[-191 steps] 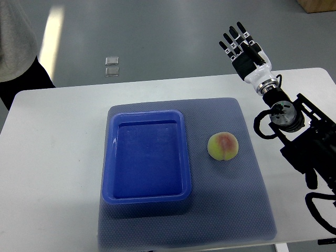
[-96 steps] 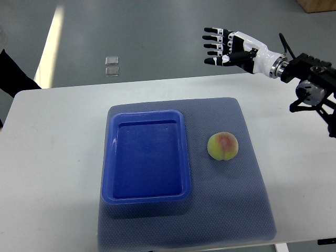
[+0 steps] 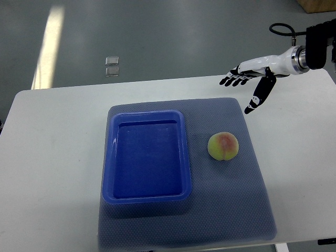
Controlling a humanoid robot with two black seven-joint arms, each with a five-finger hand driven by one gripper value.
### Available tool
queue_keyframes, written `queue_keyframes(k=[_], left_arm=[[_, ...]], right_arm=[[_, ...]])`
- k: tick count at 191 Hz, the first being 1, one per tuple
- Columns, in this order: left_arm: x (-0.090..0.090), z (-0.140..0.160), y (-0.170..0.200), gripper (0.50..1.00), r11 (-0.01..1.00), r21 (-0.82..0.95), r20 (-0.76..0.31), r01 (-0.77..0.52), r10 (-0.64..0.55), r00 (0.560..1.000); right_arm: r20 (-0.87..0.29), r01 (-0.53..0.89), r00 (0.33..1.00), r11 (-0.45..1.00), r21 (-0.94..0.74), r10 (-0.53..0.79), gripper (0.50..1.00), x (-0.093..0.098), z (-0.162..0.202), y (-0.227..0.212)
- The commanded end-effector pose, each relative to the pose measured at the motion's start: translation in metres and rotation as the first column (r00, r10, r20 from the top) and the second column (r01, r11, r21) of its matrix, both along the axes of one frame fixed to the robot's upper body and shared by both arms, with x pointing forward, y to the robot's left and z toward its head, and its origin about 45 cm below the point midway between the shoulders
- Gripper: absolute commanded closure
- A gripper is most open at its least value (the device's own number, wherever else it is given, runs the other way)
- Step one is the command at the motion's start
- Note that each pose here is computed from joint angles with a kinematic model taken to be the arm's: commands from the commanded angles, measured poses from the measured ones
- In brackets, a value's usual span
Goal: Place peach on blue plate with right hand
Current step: 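Lower the open right hand around the peach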
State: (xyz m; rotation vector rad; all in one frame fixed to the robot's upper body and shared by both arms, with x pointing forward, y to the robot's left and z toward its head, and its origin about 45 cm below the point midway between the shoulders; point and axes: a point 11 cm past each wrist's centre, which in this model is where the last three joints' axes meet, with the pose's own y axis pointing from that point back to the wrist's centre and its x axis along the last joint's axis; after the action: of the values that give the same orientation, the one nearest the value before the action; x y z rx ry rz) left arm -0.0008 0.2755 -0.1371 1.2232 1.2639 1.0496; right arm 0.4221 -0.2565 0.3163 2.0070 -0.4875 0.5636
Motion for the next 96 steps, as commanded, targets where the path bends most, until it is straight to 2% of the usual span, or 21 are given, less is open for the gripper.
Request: queue_keyframes(k=[1, 96], left_arm=[[0.0, 0.0, 0.0, 0.5, 1.0, 0.001, -0.001, 0.0, 0.0, 1.0], [0.0, 0.0, 0.0, 0.5, 1.0, 0.001, -0.001, 0.001, -0.001, 1.0]], right_arm=[[-0.036, -0.012, 0.999, 1.0, 0.0, 0.012, 0.57, -0.009, -0.016, 0.0], [-0.118, -0.08, 0.99, 0.997, -0.003, 0.079, 0.57, -0.036, -0.072, 0.002]])
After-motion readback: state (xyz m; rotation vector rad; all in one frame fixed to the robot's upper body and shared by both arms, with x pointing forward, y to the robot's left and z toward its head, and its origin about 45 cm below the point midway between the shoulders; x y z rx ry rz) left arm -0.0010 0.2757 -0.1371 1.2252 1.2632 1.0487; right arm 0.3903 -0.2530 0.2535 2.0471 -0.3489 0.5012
